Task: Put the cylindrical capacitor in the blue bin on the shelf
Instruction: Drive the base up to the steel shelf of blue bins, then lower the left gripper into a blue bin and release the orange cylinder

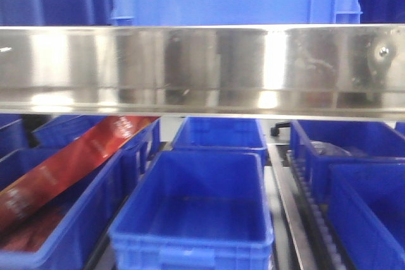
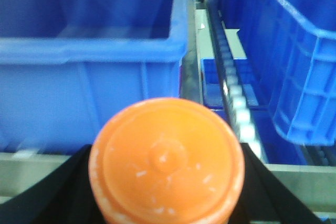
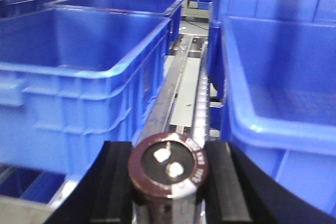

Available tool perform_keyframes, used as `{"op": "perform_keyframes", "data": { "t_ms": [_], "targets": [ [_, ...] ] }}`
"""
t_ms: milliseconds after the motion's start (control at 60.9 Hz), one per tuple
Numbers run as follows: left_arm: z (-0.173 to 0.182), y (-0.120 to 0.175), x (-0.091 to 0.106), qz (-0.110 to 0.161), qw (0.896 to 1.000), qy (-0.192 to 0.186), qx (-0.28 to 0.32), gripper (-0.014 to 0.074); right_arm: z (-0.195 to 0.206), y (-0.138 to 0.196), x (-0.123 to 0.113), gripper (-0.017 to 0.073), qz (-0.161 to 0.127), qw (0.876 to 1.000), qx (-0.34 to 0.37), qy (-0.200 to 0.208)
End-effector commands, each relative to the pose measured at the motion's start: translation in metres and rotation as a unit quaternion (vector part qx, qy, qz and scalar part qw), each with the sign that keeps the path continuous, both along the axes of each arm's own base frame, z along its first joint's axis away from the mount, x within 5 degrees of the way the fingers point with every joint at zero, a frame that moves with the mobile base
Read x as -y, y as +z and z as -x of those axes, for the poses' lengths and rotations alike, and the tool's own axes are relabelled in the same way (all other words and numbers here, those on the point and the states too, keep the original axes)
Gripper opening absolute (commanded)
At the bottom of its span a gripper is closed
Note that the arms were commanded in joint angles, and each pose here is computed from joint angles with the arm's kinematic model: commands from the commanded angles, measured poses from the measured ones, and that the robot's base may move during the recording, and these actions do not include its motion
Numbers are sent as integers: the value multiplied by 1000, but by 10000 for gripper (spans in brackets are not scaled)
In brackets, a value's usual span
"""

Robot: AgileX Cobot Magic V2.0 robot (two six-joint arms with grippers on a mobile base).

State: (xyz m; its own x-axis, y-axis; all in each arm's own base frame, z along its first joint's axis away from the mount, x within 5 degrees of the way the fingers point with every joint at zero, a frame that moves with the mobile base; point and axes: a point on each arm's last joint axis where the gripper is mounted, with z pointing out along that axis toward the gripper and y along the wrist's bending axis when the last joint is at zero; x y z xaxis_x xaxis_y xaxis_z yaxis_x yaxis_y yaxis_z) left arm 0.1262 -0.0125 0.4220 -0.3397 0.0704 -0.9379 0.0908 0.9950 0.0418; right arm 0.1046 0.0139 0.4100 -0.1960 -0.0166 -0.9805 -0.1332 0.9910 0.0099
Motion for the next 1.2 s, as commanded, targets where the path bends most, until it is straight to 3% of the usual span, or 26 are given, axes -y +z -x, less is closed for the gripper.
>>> {"op": "perform_keyframes", "data": {
  "t_ms": [0, 1182],
  "targets": [
    [0, 2, 1, 1, 1000, -5, 12, -111, 1, 3, 0, -130, 0, 1000, 18, 0],
    [0, 2, 1, 1, 1000, -5, 12, -111, 1, 3, 0, -130, 0, 1000, 18, 0]
  ]
}}
